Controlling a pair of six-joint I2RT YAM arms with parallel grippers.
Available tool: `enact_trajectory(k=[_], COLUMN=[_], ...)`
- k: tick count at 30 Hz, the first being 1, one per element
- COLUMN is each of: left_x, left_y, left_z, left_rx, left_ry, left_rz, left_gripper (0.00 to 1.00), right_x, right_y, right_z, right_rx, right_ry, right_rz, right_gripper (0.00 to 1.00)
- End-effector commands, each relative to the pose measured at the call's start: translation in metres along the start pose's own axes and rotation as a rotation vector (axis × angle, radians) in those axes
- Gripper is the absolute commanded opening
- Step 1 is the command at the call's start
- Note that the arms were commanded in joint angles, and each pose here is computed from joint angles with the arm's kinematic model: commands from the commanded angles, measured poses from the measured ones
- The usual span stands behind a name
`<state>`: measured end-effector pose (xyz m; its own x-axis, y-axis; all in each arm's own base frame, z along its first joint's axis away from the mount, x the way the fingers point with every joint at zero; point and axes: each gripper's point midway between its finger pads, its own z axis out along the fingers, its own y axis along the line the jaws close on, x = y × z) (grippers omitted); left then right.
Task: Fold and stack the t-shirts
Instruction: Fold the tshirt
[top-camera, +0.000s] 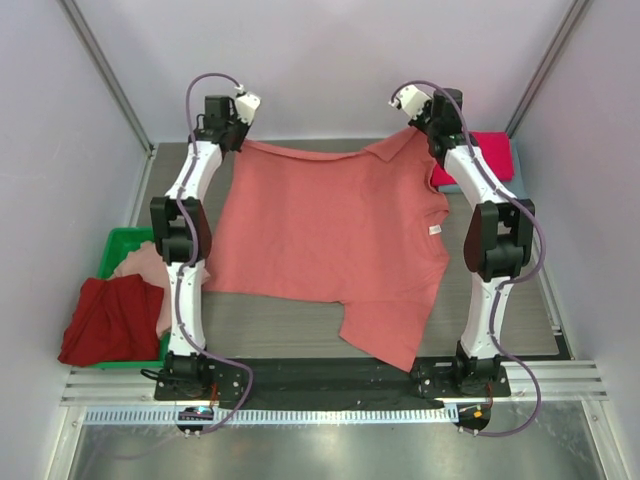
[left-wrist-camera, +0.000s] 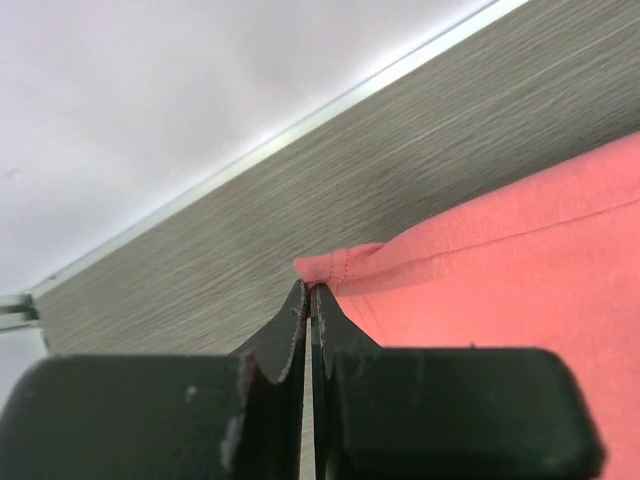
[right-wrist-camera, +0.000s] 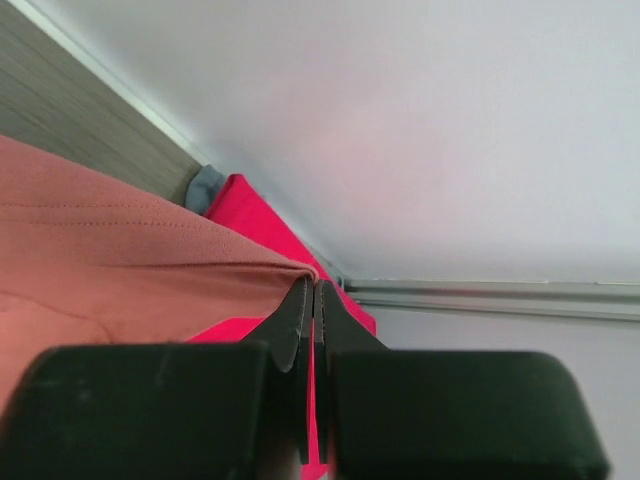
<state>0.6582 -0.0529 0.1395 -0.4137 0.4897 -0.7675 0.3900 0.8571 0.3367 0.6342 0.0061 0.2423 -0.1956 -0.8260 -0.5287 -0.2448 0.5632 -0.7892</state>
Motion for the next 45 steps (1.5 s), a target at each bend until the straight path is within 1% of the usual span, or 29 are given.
enact_trajectory(k=[1, 7, 8, 10, 11, 13, 14, 15, 17, 18, 20, 21, 22, 27, 34, 42, 45], left_x=[-0.046, -0.034, -0.037, -0.028, -0.028, -0.024, -0.020, -0.021, -0.010, -0.008, -0.003, 0.001, 0.000, 0.013, 0.020, 0.024, 0.024], left_y=[0.018, 0.009, 0.011, 0.008, 0.007, 0.006, 0.006, 0.007, 0.004, 0.005, 0.001, -0.001, -0.001, -0.004, -0.004, -0.010, -0.011], left_z=[-0.043, -0.054, -0.060, -0.061, -0.063, -0.068, -0.069, -0.073, -0.075, -0.077, -0.082, -0.083, -0.087, -0.098, -0.113, -0.125, -0.130], left_rx=[-0.019, 0.026, 0.024, 0.032, 0.032, 0.038, 0.039, 0.037, 0.051, 0.052, 0.064, 0.070, 0.069, 0.090, 0.111, 0.156, 0.173], left_ry=[-0.090, -0.040, -0.042, -0.021, -0.019, -0.007, 0.006, 0.008, 0.040, 0.045, 0.059, 0.069, 0.068, 0.104, 0.136, 0.178, 0.188], left_rz=[0.067, 0.096, 0.106, 0.110, 0.117, 0.124, 0.122, 0.128, 0.130, 0.129, 0.129, 0.129, 0.132, 0.117, 0.104, 0.097, 0.103], left_gripper=[0.00, 0.00, 0.00, 0.00, 0.00, 0.00, 0.00, 0.00, 0.00, 0.00, 0.00, 0.00, 0.00, 0.00, 0.00, 0.00, 0.00], right_x=[-0.004, 0.002, -0.001, 0.002, -0.002, 0.001, -0.005, -0.004, -0.003, -0.007, -0.005, -0.010, -0.003, -0.003, 0.001, -0.002, 0.003], right_y=[-0.010, 0.000, -0.006, -0.002, -0.008, 0.000, -0.007, -0.006, 0.003, -0.001, 0.010, 0.008, 0.020, 0.052, 0.064, 0.053, 0.056], right_z=[-0.025, -0.046, -0.054, -0.063, -0.072, -0.082, -0.093, -0.098, -0.108, -0.117, -0.125, -0.134, -0.137, -0.165, -0.181, -0.205, -0.215], right_rx=[0.002, -0.038, -0.031, -0.047, -0.042, -0.071, -0.061, -0.064, -0.083, -0.073, -0.098, -0.093, -0.115, -0.176, -0.205, -0.191, -0.202], right_ry=[0.011, 0.041, 0.036, 0.049, 0.041, 0.057, 0.043, 0.046, 0.055, 0.046, 0.060, 0.049, 0.066, 0.067, 0.079, 0.065, 0.073], right_rz=[0.028, 0.038, 0.041, 0.045, 0.052, 0.063, 0.066, 0.068, 0.069, 0.072, 0.089, 0.094, 0.091, 0.077, 0.067, 0.089, 0.090], right_gripper=[0.01, 0.01, 0.01, 0.01, 0.01, 0.01, 0.01, 0.01, 0.01, 0.01, 0.01, 0.01, 0.01, 0.01, 0.01, 0.01, 0.01])
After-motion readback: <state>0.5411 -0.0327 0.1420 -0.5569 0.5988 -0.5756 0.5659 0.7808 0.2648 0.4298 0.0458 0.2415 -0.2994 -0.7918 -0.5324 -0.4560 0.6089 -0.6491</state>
